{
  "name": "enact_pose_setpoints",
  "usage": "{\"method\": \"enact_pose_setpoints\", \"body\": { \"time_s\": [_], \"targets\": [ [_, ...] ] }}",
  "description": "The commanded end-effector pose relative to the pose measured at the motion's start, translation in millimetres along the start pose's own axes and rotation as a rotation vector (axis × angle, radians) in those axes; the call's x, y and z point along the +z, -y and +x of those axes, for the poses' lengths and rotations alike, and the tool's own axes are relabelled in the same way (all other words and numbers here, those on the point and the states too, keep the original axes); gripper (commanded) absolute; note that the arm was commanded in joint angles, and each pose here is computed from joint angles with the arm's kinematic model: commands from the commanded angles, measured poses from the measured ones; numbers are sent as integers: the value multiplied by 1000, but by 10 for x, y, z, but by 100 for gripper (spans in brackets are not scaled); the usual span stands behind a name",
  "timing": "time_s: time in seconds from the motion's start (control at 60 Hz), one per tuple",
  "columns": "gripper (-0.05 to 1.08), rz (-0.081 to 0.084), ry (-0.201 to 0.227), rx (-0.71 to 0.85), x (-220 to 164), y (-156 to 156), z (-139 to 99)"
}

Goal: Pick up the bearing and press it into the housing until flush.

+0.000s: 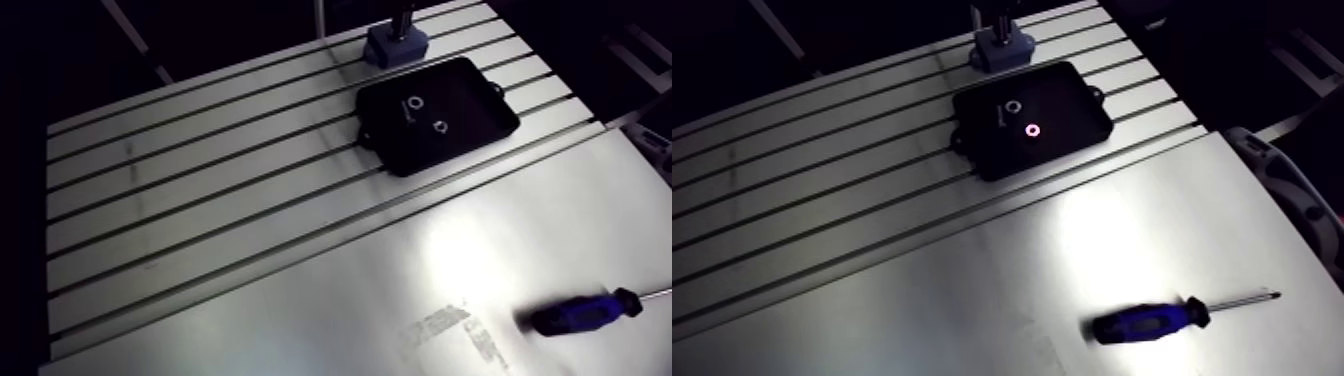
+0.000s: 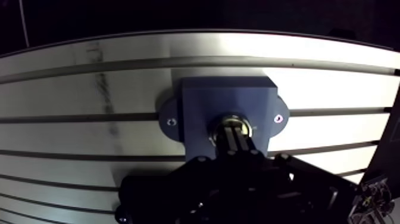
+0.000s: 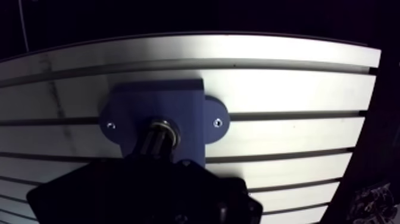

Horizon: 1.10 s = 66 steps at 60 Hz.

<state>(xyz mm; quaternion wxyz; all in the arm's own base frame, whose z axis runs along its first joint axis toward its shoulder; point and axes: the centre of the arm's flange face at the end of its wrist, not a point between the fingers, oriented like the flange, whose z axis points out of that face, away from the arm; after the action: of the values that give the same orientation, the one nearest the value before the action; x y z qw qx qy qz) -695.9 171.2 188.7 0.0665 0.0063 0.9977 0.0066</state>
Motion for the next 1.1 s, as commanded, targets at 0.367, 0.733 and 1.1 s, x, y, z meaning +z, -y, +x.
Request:
{"method": "enact_pose_setpoints", "body": {
  "time_s": [0.367,0.733,1.1],
  "targets": [
    [108,-6,-9,-3,19,13,1],
    [108,-6,-6,-1,37,2,-2],
    [108,-7,-5,-1,44,3,-6]
  ]
}}
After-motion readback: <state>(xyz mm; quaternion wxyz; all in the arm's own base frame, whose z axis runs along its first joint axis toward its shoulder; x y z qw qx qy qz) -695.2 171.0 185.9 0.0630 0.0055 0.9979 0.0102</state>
